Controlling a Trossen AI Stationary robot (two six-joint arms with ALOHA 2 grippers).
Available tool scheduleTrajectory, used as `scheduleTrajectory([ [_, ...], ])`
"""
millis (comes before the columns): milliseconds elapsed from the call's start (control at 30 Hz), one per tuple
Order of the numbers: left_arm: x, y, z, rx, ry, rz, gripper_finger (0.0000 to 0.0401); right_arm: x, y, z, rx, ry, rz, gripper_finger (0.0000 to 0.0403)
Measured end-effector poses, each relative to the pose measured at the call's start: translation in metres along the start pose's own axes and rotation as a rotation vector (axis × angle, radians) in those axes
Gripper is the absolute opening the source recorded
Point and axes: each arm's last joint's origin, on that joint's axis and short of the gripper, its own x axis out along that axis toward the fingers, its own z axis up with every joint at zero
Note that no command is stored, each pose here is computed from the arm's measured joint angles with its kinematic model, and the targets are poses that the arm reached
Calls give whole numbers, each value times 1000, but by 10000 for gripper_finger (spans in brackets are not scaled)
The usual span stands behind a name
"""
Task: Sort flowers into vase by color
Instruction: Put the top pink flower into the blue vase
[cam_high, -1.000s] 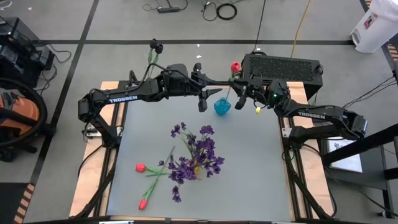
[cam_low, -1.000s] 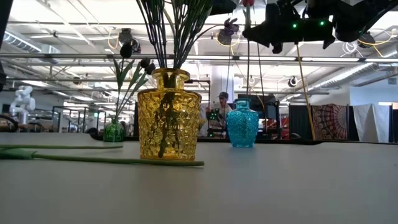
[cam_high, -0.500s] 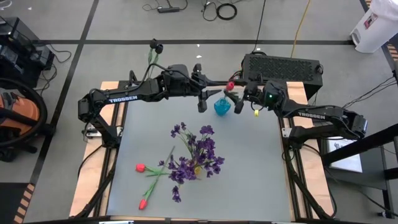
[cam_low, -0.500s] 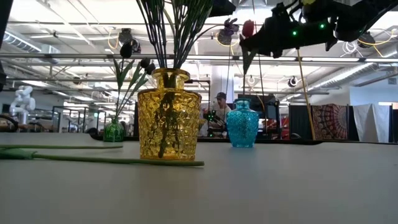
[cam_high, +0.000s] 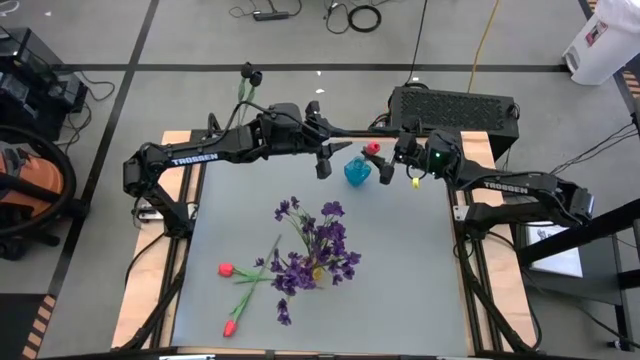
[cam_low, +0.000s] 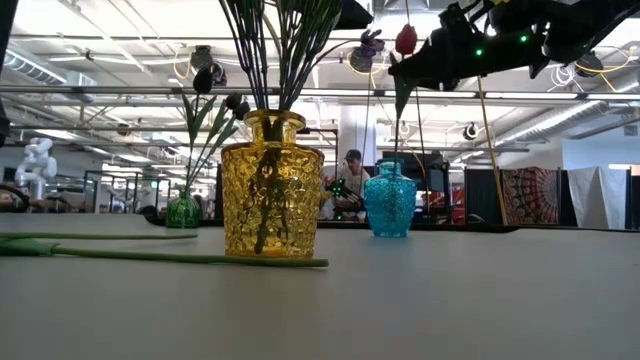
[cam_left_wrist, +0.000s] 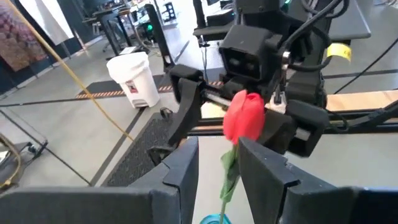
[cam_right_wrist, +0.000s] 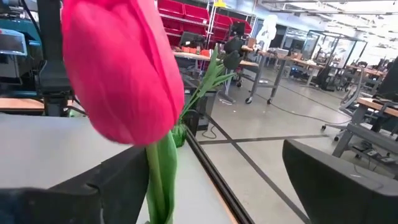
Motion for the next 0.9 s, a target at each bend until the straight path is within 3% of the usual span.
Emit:
scheduleTrajectory([
  [233,-15,3,6,-1,26,53,118,-12,0,5,4,25,6,345],
  [467,-16,-2,4,0,61,34,118,-13,2,-1,44,97,22,345],
  [900,-16,-3,-1,-6,109,24,118,-14,3,-2,71,103,53,345],
])
